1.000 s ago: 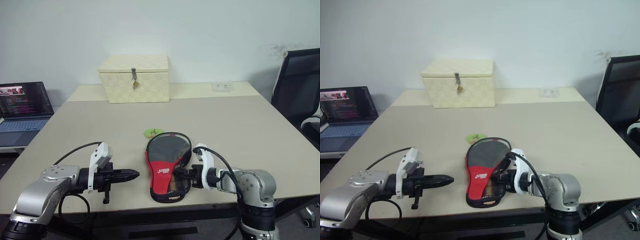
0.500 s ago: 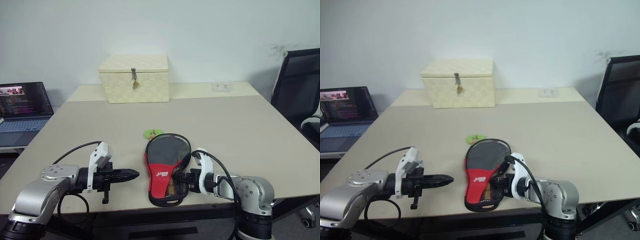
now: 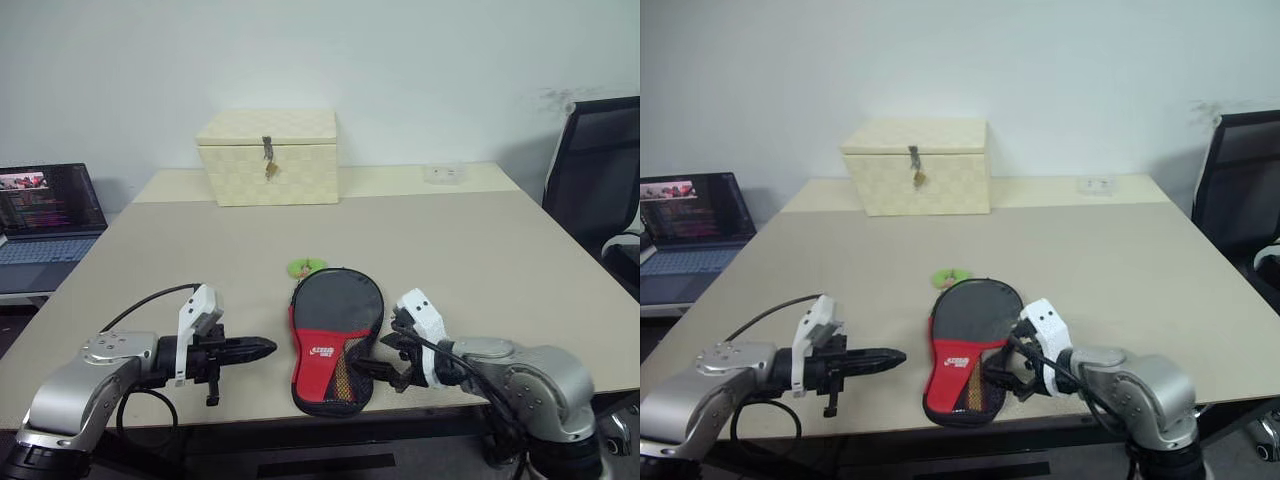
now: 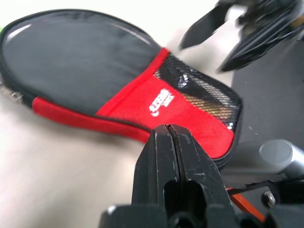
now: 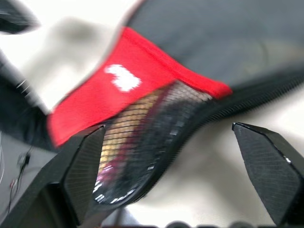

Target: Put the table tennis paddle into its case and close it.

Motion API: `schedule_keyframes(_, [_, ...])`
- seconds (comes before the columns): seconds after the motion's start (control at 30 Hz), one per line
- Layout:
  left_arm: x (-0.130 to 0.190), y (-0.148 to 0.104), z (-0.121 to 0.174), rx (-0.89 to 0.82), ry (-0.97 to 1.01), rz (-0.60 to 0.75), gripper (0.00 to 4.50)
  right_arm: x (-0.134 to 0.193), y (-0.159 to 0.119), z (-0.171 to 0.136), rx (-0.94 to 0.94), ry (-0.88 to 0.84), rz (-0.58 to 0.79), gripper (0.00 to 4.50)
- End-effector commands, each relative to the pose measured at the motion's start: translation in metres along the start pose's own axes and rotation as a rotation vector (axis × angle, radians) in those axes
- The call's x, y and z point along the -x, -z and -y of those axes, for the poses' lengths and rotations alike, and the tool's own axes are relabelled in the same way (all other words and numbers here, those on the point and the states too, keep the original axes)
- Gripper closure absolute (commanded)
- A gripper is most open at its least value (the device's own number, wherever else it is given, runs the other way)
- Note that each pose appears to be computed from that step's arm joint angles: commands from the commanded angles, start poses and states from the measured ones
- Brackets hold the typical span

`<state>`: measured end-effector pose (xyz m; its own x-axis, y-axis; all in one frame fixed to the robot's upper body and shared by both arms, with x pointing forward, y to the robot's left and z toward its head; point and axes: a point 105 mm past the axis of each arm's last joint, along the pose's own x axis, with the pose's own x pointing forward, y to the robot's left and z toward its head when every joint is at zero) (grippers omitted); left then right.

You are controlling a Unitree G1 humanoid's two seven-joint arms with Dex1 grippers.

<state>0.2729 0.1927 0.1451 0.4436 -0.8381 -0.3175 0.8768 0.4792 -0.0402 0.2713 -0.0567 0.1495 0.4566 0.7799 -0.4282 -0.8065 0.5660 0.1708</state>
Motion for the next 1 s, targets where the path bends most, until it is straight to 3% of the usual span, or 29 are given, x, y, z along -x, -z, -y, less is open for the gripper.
schedule_keyframes(0.03, [0.009, -0.010, -0.016, -0.009, -0.112, 0.062, 4.50, 0.005, -0.033, -0.008, 0.079, -0.085, 0.127, 0.02])
schedule_keyframes(0.17, [0.012, -0.005, -0.036, -0.009, -0.264, 0.073, 4.50, -0.009, -0.054, 0.002, 0.066, -0.072, 0.205, 0.02])
schedule_keyframes(0.27, [0.015, -0.002, -0.056, -0.006, -0.390, 0.085, 3.88, -0.033, -0.041, -0.002, 0.075, -0.095, 0.173, 0.00])
schedule_keyframes(0.43, [0.013, 0.000, -0.076, -0.003, -0.501, 0.084, 2.07, -0.061, -0.029, 0.001, 0.106, -0.069, 0.152, 0.00])
schedule_keyframes(0.6, [0.004, -0.002, -0.099, 0.010, -0.594, 0.081, 0.24, -0.070, -0.026, -0.002, 0.117, -0.065, 0.159, 0.00])
schedule_keyframes(0.63, [-0.001, -0.004, -0.105, 0.013, -0.604, 0.082, 0.04, -0.071, -0.025, -0.002, 0.116, -0.065, 0.158, 0.00])
schedule_keyframes(1.0, [-0.065, -0.040, -0.151, 0.045, -0.572, 0.056, 0.04, -0.076, -0.024, 0.003, 0.126, -0.016, 0.159, 0.00])
